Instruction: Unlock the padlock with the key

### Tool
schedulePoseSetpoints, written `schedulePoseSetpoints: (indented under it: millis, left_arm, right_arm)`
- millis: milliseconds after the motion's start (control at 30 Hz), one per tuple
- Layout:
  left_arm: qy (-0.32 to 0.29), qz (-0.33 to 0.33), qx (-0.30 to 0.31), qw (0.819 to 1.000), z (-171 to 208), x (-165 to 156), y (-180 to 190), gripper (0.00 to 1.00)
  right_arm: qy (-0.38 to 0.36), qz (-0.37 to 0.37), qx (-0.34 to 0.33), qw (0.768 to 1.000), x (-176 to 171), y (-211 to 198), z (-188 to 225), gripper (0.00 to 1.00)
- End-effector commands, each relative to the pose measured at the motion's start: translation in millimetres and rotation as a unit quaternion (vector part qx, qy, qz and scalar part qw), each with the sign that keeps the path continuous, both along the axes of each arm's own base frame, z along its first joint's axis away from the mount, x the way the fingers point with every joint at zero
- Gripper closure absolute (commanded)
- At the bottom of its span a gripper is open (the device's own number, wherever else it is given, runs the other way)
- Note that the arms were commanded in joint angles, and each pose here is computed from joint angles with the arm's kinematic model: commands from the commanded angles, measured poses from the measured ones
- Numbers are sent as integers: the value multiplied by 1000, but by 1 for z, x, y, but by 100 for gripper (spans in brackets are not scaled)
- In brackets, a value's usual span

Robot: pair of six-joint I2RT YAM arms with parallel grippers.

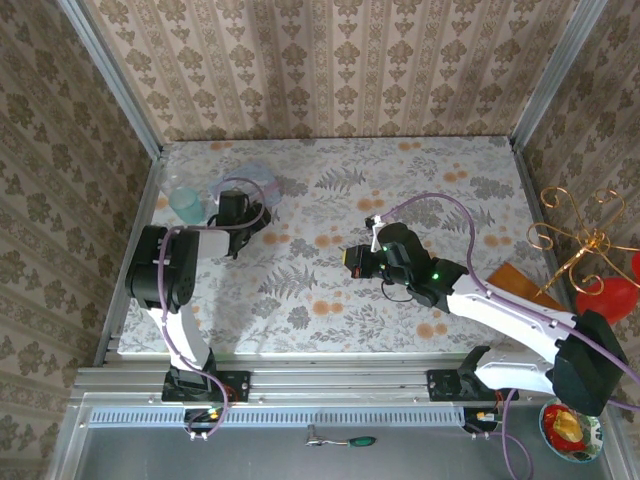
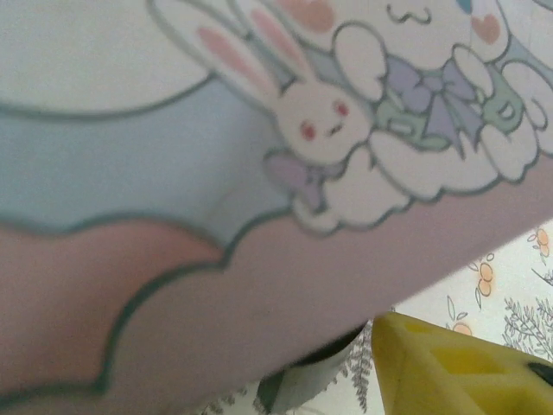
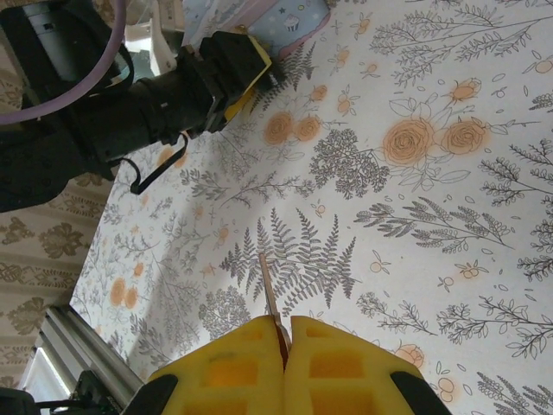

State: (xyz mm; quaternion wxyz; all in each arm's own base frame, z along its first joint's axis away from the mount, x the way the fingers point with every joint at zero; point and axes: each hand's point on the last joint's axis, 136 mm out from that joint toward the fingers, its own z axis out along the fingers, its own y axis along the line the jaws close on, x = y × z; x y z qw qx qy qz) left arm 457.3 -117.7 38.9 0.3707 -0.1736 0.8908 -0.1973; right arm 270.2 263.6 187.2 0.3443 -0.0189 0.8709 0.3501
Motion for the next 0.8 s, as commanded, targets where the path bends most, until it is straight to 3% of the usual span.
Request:
schedulePoseSetpoints:
  millis: [0,200,467,767]
  left_arm:
    - [30,1,20,999,-16,3,-1,48]
    - [43,-8,45,998,-20,10,-10,55]
    - [42,-21,37,998,-22,15,-17,80]
    - [46,-38,44,997,-16,3,-24,90]
  right_arm:
    - [-6,-1,10,1000,-3,-2,4,100]
    - [-4,1,5,1000,-5,-3,0,100]
    - [1,3,-2,1000,-5,-3,-5,100]
    - [4,-6,-1,1000,-2,-4,-9,100]
